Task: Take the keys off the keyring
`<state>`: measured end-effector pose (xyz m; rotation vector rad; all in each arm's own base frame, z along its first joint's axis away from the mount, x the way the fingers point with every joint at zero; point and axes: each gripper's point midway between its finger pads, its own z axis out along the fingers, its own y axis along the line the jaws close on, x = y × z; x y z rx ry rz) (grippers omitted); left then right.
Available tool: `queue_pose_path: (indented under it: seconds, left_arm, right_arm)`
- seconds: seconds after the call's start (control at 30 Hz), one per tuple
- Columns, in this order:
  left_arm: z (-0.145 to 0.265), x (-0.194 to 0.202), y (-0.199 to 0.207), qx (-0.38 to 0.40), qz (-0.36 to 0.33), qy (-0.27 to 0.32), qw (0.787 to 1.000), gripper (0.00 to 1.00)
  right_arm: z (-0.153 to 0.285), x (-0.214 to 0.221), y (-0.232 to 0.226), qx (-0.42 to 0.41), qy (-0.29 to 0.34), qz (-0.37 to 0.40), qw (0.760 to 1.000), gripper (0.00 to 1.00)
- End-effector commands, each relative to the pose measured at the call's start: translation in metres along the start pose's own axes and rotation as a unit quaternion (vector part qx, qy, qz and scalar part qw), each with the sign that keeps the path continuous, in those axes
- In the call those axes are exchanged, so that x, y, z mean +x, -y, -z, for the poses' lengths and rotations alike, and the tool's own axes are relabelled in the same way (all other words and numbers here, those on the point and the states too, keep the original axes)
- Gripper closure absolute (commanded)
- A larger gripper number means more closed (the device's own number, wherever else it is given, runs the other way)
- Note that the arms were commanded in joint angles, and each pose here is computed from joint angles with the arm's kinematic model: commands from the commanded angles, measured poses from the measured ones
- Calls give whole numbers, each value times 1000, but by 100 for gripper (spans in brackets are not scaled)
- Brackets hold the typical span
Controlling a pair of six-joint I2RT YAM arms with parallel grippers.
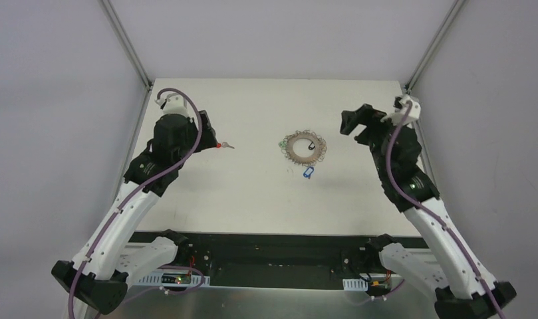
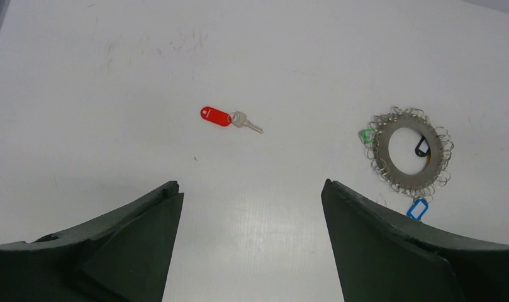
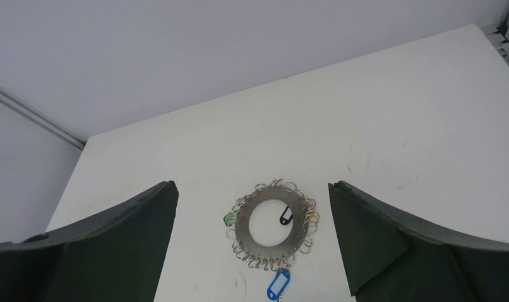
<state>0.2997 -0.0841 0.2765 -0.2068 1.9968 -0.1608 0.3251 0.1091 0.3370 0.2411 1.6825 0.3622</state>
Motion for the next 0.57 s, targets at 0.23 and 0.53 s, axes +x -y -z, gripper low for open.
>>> queue_pose_path:
  seconds: [0.23,0.53]
  left_arm:
    - [29,-23,5,55,-12,68,996,16]
    - [33,-24,4,58,-10,81,995,17]
  right_arm:
    - [74,25,62,59,7,-17,998,1]
    - [99,41,70,52,-9,-55,997,1]
